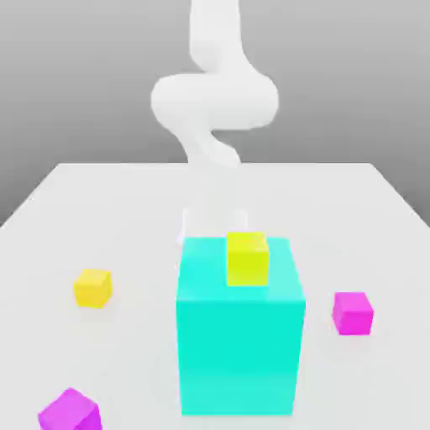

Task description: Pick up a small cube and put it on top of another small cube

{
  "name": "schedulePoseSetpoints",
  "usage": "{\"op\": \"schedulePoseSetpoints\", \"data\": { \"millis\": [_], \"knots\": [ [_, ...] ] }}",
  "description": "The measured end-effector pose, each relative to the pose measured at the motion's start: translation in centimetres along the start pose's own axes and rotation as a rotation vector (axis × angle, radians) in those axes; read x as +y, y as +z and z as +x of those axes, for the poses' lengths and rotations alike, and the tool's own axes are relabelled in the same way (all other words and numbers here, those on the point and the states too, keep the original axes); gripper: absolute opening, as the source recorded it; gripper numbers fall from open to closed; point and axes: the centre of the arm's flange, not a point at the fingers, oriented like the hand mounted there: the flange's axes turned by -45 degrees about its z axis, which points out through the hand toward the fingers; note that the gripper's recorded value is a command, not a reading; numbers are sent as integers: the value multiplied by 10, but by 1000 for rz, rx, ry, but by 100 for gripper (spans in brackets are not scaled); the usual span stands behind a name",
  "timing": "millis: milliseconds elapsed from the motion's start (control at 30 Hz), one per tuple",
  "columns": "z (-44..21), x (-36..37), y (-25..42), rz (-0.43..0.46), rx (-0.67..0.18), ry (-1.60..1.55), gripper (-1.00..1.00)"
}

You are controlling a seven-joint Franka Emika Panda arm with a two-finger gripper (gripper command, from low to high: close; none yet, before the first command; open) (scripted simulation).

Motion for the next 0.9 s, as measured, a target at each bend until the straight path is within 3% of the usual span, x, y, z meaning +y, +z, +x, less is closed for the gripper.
{"op": "schedulePoseSetpoints", "data": {
  "millis": [300,633,867,900],
  "knots": [
    [-102,-135,197,251,-280,-598,0],
    [-320,-245,291,518,-526,-1287,0],
    [-383,-251,336,551,-557,-1370,0],
    [-389,-251,342,551,-557,-1370,-100]
  ]
}}
